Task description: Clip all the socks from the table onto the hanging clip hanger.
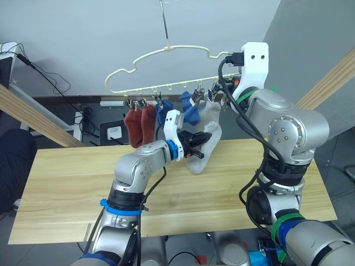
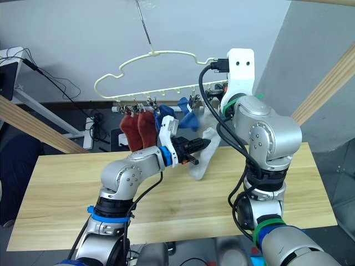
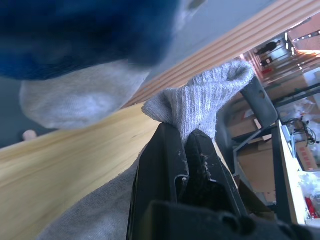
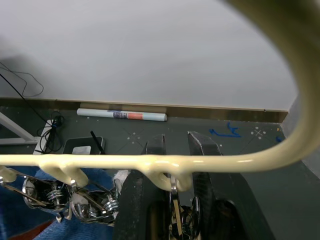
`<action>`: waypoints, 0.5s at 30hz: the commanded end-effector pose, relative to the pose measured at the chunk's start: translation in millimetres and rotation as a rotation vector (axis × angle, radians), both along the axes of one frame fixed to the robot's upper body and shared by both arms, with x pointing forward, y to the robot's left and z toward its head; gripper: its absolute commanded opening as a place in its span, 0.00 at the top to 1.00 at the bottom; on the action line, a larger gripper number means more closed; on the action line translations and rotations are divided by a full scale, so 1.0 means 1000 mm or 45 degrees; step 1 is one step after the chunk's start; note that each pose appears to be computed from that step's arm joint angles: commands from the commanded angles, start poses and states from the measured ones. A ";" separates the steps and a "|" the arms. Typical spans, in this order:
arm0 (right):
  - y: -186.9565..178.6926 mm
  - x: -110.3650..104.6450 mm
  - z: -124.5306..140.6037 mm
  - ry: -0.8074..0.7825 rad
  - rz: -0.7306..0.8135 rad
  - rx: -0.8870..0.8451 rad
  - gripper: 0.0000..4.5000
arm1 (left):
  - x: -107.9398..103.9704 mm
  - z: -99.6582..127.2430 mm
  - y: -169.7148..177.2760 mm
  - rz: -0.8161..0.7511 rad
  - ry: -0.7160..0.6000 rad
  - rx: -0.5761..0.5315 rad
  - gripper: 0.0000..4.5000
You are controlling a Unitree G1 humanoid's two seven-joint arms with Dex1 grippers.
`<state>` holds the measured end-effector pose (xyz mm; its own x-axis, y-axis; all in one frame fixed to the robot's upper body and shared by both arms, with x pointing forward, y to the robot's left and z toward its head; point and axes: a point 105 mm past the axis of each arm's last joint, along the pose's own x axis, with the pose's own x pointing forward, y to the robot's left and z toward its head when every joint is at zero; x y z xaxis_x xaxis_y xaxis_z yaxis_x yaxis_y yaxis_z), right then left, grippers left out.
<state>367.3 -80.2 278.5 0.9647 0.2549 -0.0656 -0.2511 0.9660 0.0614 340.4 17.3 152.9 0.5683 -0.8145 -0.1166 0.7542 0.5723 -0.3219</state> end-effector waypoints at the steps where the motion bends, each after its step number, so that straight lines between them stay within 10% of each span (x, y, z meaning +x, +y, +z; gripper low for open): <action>1: -0.002 -0.003 0.011 -0.049 -0.020 0.020 0.87 | 0.004 0.009 -0.009 -0.001 -0.050 -0.026 0.99; 15: -0.001 -0.004 0.010 -0.045 -0.017 0.033 0.87 | 0.019 0.027 -0.014 0.057 -0.101 -0.089 0.99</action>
<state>366.6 -76.3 276.0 0.9611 0.2651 -0.0779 -0.2598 0.9630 0.0722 359.8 7.4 164.6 0.6120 -0.7874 -0.0736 0.7334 0.5999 -0.3198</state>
